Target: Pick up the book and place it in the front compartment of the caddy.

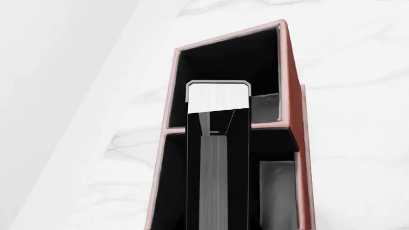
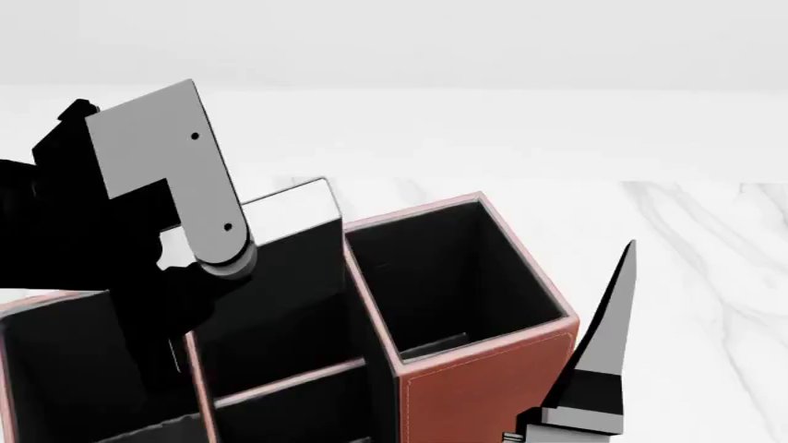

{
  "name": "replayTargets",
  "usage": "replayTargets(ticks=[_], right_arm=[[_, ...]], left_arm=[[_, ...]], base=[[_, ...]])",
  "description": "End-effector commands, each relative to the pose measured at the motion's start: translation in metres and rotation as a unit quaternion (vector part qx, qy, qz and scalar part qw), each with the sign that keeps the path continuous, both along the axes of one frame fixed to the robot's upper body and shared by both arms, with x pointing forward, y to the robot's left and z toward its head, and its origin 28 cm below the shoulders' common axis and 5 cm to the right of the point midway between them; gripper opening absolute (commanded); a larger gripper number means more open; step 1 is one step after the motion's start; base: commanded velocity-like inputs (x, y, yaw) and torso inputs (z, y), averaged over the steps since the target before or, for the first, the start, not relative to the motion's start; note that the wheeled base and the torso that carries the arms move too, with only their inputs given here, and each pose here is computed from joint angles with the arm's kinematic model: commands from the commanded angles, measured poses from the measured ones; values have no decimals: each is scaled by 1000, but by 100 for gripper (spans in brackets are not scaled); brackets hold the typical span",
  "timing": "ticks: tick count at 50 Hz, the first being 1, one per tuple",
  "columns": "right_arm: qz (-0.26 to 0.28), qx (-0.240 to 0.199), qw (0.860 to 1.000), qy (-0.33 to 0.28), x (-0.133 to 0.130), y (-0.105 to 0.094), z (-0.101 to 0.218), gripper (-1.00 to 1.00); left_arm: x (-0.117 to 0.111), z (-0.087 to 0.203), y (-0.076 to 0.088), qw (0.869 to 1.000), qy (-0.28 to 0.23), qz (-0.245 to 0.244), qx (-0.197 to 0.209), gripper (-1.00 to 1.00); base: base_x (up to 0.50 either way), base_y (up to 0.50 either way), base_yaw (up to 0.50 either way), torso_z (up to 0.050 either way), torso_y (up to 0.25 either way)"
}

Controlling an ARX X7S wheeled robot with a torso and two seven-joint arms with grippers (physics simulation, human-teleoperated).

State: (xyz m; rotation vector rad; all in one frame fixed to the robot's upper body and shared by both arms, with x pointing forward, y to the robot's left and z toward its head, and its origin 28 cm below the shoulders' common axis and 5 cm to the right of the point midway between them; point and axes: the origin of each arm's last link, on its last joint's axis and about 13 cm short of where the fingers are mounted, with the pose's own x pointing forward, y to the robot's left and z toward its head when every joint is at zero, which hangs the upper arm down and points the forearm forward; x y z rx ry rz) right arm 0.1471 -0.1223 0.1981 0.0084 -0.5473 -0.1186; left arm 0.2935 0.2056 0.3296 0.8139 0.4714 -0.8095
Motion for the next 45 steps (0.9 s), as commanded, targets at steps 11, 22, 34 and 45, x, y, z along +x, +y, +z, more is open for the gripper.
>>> replayTargets(ticks=[11, 22, 34, 45], right_arm=[[-5, 4, 1000, -3, -2, -3, 2, 100], [-5, 4, 1000, -2, -2, -3, 1, 100], [-5, 6, 1000, 2, 0, -3, -2, 100], [-5, 6, 1000, 4, 1, -3, -3, 100]], left_arm=[[26, -15, 1, 999, -28, 15, -4, -100], [36, -31, 3, 1000, -24, 16, 1, -100], [45, -46, 6, 1000, -24, 18, 6, -100], [52, -66, 9, 1000, -22, 20, 11, -100]], base=[[0, 0, 0, 1, 2], [0, 0, 0, 0, 1], [0, 0, 0, 0, 2], [0, 0, 0, 0, 1]])
